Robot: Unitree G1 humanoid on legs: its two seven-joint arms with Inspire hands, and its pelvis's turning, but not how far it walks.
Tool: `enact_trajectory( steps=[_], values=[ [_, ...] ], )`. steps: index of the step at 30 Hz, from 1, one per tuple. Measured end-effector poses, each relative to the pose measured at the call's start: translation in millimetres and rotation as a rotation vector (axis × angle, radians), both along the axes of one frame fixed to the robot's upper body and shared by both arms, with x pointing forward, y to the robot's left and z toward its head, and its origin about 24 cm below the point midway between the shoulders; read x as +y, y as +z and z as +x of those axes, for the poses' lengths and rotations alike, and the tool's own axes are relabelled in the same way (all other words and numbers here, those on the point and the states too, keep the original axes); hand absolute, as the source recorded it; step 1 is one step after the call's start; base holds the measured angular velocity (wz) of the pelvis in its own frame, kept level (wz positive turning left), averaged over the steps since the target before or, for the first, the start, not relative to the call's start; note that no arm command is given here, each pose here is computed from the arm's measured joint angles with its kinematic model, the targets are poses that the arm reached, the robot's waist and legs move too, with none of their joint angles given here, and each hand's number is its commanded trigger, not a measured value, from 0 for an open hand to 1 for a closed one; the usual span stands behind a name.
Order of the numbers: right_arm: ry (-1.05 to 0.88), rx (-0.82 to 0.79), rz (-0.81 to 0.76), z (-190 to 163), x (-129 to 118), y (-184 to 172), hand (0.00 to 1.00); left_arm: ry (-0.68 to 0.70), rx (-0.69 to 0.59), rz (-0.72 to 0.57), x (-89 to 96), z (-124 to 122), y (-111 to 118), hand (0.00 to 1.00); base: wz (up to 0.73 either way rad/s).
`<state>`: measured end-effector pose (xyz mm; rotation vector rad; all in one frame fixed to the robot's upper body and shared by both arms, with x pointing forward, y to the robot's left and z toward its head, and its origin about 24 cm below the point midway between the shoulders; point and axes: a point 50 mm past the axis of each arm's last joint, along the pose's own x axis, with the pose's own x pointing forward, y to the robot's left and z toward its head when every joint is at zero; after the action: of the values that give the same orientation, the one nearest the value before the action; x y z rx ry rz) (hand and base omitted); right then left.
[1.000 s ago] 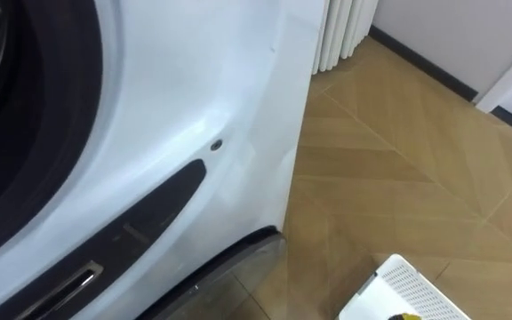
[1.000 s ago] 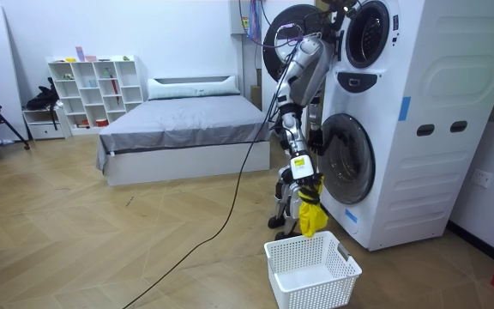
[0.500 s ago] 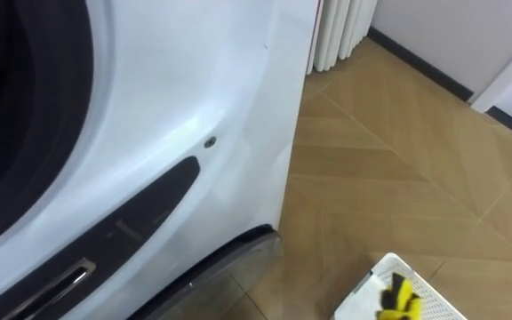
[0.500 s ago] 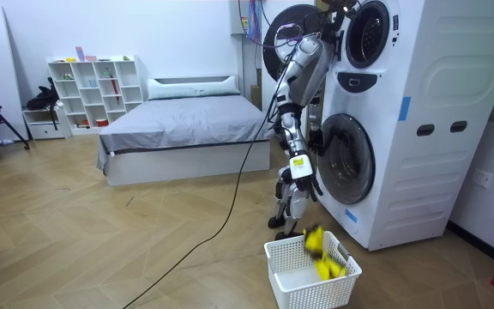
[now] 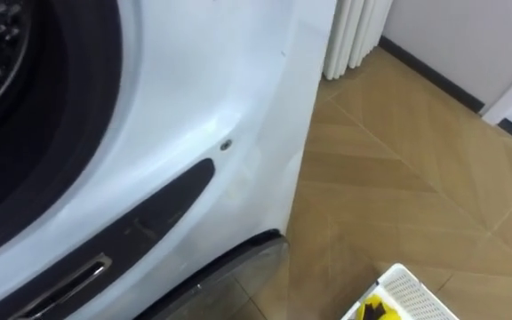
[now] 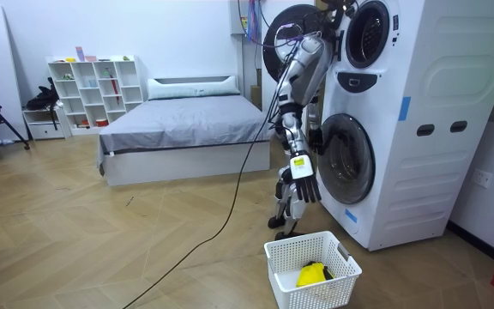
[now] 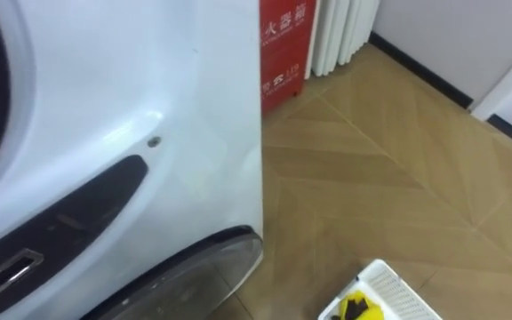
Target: Pick clothes from washing machine
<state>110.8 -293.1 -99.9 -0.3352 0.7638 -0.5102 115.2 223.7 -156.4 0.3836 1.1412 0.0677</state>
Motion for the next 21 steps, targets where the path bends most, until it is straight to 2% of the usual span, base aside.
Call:
enact_trajectory(
  steps=[4,12,15,17,21],
  values=[
    [0.001,0.014,0.004,-9,1,-2,0.00,-0.004,-0.009,-0.007,-0.8,5,1,0.00,0.16],
    [0.026,0.085,0.049,-28,6,-12,0.00,-0.024,-0.023,-0.047,-7.3,-2,1,0.00,0.33],
    [-0.004,0.138,0.133,-37,16,-26,0.00,-0.040,-0.022,-0.045,-8.8,-5,0,0.00,0.45],
    [-0.052,0.172,0.224,-43,27,-38,0.00,-0.031,-0.004,-0.042,-8.1,-15,-2,0.00,0.53],
    [-0.114,0.250,0.310,-60,37,-51,0.00,-0.020,0.021,-0.044,-9.9,-28,-5,0.00,0.47]
  ],
)
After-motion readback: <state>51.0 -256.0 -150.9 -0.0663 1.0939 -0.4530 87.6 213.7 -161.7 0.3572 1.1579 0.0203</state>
